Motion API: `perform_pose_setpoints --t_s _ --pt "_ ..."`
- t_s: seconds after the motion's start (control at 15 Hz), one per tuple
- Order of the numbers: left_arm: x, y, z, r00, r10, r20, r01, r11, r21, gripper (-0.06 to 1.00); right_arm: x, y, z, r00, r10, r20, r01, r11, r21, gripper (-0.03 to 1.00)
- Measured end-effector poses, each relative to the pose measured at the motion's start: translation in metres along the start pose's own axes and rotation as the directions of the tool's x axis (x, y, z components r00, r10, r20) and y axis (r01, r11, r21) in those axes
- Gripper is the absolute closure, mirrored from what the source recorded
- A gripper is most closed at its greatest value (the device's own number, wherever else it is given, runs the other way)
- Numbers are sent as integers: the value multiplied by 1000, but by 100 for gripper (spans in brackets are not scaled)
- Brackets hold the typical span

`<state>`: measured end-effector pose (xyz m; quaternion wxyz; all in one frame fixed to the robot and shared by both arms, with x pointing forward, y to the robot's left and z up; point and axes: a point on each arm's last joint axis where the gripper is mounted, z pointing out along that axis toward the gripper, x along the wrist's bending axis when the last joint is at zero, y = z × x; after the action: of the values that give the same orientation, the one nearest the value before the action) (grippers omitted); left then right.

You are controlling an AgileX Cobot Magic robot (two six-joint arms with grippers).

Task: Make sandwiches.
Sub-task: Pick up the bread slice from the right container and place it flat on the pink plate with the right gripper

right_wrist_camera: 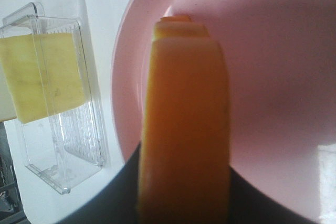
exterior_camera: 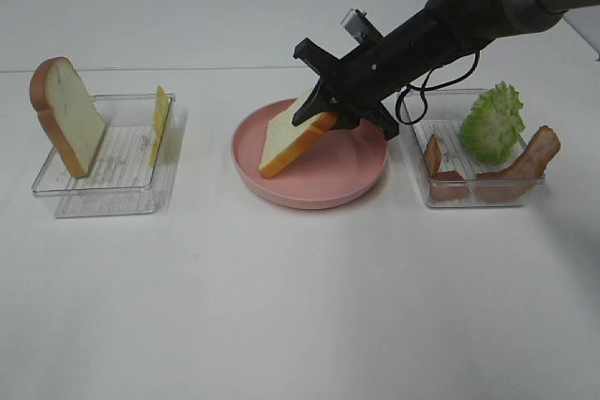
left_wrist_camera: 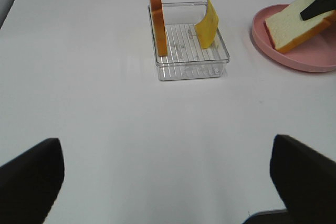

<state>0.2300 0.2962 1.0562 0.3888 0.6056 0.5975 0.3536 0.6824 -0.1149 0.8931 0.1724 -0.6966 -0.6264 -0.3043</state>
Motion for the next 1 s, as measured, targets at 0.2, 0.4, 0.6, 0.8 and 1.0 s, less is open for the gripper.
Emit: perform_pose_setpoints --t_s 0.2,0.4,0.6,0.8,1.0 --pt "0 0 0 1000 0 0 0 1000 0 -4 -1 -1 -2 999 -28 20 27 1000 15 47" --pt "0 0 0 1000 0 0 0 1000 0 -4 5 -2 -8 999 -43 15 43 999 22 22" --pt "0 0 0 1000 0 0 0 1000 0 -4 8 -1 -14 997 -67 26 67 998 15 21" --pt "0 0 0 1000 0 0 0 1000 0 -4 15 1 -32 986 -140 95 141 990 -6 20" --pt "0 0 0 1000 0 0 0 1000 0 -4 27 11 -58 953 -225 205 230 973 -5 20"
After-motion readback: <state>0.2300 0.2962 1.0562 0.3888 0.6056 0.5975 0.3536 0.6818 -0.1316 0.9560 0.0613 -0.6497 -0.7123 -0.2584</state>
